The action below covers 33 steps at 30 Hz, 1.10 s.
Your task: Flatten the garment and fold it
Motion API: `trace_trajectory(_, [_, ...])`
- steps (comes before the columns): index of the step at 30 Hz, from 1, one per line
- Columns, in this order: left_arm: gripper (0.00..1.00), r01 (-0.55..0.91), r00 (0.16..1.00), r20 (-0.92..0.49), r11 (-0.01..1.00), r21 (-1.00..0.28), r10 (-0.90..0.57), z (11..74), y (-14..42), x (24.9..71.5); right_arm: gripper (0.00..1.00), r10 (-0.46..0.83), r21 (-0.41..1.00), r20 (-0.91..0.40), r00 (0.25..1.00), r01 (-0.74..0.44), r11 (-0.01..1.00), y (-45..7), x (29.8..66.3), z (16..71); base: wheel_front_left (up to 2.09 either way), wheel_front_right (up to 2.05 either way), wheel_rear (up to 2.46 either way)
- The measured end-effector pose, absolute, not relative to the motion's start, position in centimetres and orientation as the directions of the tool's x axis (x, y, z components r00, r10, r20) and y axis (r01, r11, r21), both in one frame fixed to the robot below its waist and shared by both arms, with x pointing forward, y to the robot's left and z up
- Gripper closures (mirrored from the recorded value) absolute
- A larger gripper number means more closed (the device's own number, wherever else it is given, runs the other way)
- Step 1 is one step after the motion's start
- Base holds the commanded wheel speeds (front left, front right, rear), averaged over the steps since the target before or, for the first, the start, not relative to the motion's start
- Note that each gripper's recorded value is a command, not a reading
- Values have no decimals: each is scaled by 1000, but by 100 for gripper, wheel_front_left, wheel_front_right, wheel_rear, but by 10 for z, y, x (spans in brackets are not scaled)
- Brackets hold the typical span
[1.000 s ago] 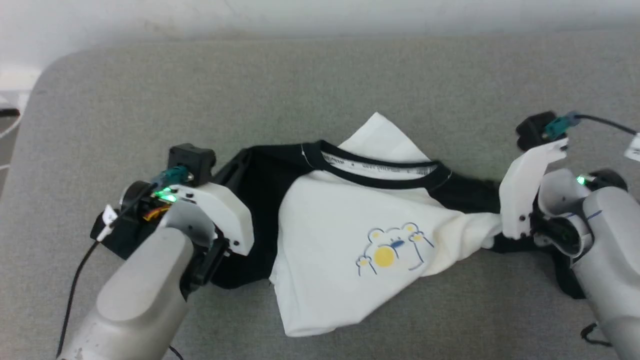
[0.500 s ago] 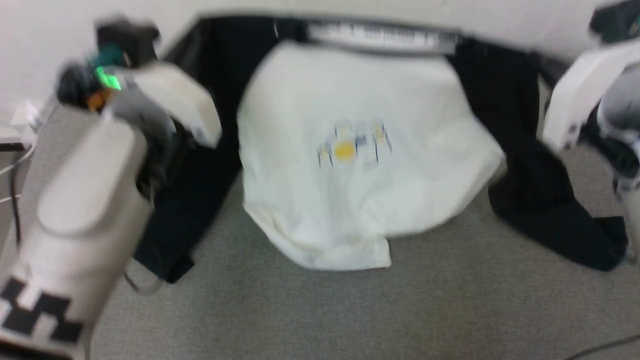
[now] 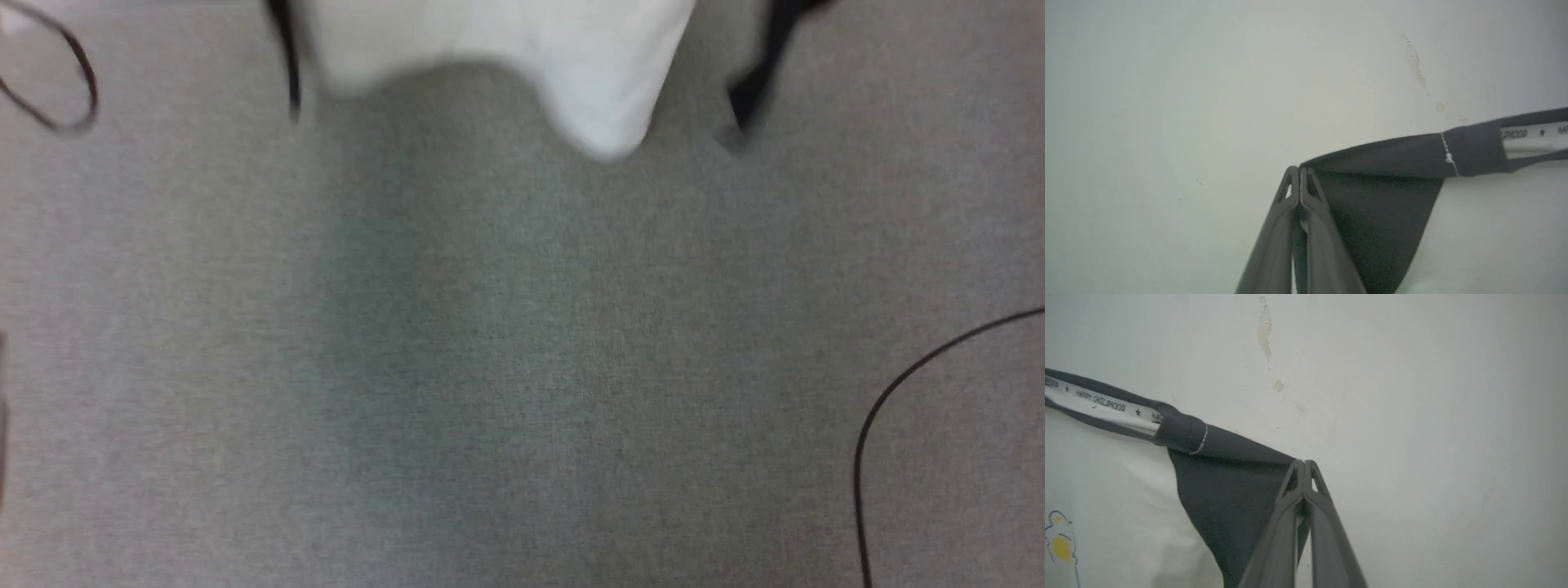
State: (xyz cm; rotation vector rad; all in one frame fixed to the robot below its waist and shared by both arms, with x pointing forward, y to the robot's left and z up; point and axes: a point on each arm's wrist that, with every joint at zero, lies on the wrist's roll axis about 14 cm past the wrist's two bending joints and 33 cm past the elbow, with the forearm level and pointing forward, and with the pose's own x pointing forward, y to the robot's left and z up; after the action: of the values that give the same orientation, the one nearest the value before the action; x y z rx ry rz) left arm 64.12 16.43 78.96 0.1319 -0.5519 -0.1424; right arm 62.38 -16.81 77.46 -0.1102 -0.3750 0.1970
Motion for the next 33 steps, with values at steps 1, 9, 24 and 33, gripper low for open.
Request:
trace_trajectory(1, [100, 96, 836, 523, 983, 158, -166, 790, 164, 648, 100, 209, -152, 368, 906, -163, 975, -168, 630, 775, 0, 0, 0])
trace_trajectory(9, [100, 111, 906, 395, 987, 118, -149, 704, 167, 702, 100, 239, -206, 291, 927, -183, 961, -158, 678, 704, 0, 0, 0])
trace_trajectory(24, [100, 115, 993, -8, 986, -122, -117, 492, 177, 638, 100, 321, -61, -118, 940, -329, 942, -128, 643, 507, 0, 0, 0])
trace_trajectory(33, [100, 96, 988, -104, 982, -164, -113, 448, 172, 510, 100, 348, 68, -207, 914, -341, 938, -140, 530, 456, 0, 0, 0])
